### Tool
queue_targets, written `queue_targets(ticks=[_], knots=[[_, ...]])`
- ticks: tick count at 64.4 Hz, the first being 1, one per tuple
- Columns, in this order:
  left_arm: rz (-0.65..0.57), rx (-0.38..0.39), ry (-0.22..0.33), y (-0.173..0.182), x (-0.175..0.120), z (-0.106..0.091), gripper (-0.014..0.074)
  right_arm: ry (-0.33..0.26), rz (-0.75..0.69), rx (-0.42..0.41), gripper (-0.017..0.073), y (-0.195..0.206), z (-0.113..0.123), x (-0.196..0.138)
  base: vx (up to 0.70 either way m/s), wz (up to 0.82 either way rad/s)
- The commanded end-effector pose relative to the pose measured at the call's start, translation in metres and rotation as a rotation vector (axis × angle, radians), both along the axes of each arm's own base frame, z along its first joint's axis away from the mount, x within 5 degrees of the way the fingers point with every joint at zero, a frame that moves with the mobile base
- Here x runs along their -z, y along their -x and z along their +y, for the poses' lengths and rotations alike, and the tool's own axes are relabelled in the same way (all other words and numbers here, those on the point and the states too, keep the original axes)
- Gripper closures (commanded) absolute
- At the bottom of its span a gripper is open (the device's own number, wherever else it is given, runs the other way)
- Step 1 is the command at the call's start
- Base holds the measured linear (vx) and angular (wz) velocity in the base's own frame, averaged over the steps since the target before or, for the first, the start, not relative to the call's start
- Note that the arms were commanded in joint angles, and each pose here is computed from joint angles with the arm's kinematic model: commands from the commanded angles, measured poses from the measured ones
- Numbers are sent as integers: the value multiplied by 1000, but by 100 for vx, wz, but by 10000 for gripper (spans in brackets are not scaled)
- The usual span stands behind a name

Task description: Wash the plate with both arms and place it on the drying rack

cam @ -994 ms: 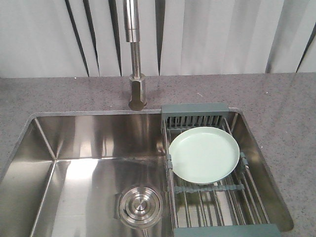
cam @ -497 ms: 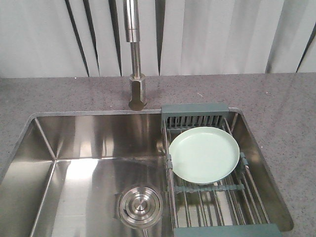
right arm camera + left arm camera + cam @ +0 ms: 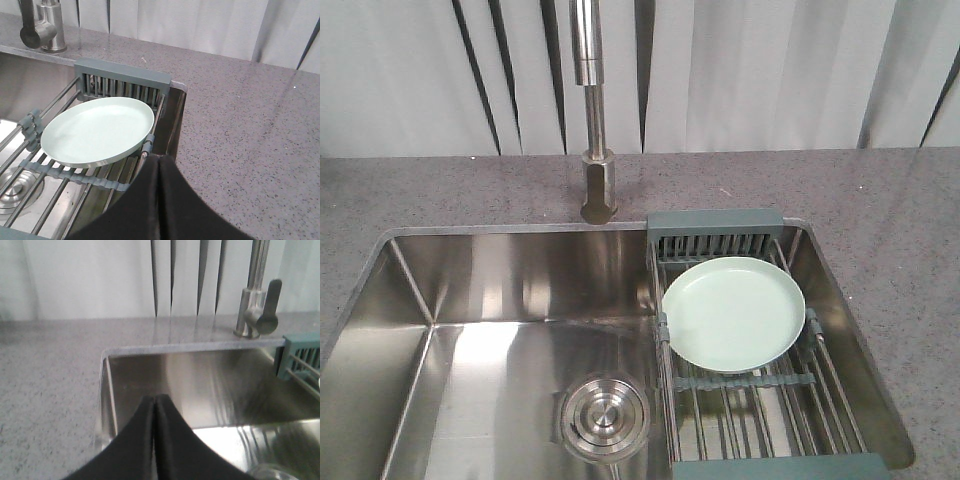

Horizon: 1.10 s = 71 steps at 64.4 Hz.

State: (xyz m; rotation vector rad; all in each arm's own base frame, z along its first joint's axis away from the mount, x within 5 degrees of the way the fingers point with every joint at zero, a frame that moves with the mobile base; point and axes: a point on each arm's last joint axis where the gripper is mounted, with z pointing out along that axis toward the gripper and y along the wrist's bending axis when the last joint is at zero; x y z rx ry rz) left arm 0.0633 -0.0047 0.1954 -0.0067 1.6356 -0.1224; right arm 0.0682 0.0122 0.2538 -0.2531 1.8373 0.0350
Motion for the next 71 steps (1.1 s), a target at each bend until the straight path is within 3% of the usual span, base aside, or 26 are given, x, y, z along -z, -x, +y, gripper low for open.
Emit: queue_targets(ticks=[1, 17, 35, 71], knots=[[-83, 6, 23, -1, -2, -1, 599, -3, -89, 11, 568, -2, -1, -15, 0, 0], [-129, -1, 13, 5, -4, 0, 599, -3, -89, 11, 568, -2, -1, -15, 0, 0], [-82, -95, 19, 7, 2, 6, 599, -3, -89, 11, 568, -2, -1, -15, 0, 0], [-82, -96, 10, 7, 2, 6, 599, -3, -89, 11, 568, -2, -1, -15, 0, 0]])
